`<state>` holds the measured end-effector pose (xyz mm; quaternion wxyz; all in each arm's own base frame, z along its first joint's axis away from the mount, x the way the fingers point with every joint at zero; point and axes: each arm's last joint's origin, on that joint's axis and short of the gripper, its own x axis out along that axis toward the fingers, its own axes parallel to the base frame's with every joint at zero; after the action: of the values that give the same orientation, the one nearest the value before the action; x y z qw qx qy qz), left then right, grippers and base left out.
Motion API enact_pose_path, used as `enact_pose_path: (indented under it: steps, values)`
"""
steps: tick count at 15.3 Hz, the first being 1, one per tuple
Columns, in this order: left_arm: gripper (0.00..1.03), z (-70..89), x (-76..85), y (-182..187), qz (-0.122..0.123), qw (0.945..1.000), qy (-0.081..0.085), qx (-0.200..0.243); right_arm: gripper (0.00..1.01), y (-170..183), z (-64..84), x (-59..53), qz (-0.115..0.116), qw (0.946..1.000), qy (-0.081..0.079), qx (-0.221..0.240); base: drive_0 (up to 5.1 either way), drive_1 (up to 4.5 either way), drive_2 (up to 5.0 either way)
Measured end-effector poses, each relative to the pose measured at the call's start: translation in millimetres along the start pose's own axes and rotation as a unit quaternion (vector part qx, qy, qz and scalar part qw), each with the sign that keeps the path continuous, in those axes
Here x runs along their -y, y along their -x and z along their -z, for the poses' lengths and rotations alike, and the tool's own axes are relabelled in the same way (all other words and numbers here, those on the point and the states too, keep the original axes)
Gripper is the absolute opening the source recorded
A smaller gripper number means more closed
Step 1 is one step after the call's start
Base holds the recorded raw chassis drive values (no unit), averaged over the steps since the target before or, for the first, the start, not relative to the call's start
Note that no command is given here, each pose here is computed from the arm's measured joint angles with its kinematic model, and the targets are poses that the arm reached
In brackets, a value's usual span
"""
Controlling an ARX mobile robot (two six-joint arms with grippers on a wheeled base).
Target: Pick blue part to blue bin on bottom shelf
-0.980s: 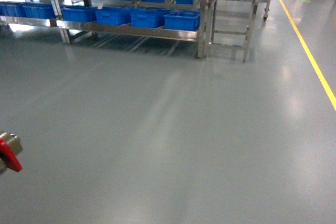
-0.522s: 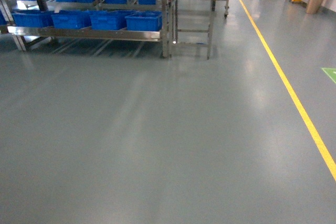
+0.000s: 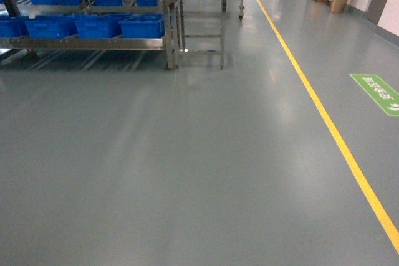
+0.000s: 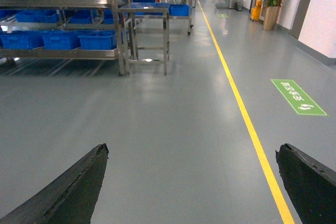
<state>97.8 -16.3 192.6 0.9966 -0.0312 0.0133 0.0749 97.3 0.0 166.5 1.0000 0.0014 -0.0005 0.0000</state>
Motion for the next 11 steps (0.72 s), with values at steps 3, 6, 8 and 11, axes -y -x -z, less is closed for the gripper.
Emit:
enact_pose_path:
  steps: [3,6,8,11]
  values:
    - [0.44,0.2,-0.1,0.1,0.000,1.0000,0.000,-0.001,0.98,0.0,0.0,0.0,0.000,1.0000,0.000,0.000,-1.6,-1.63,-1.6]
    - [0.44,-0.1,-0.1,0.1,0.000,1.0000,0.000,0.001,0.98,0.0,0.0,0.0,0.000,1.0000,0.000,0.000,-1.6,-1.63,-1.6]
    - [0.44,0.0,0.0,0.0,-0.001,1.0000,0.000,0.000,0.98,0.0,-0.1,0.0,0.000,1.0000,0.000,0.001,-1.6,-1.63,-1.6]
    - [0.44,0.1,0.0,0.0,0.000,1.0000,0.000,-0.001,0.98,0.0,0.0,0.0,0.000,1.0000,0.000,0.000,-1.6,-1.63,-1.6]
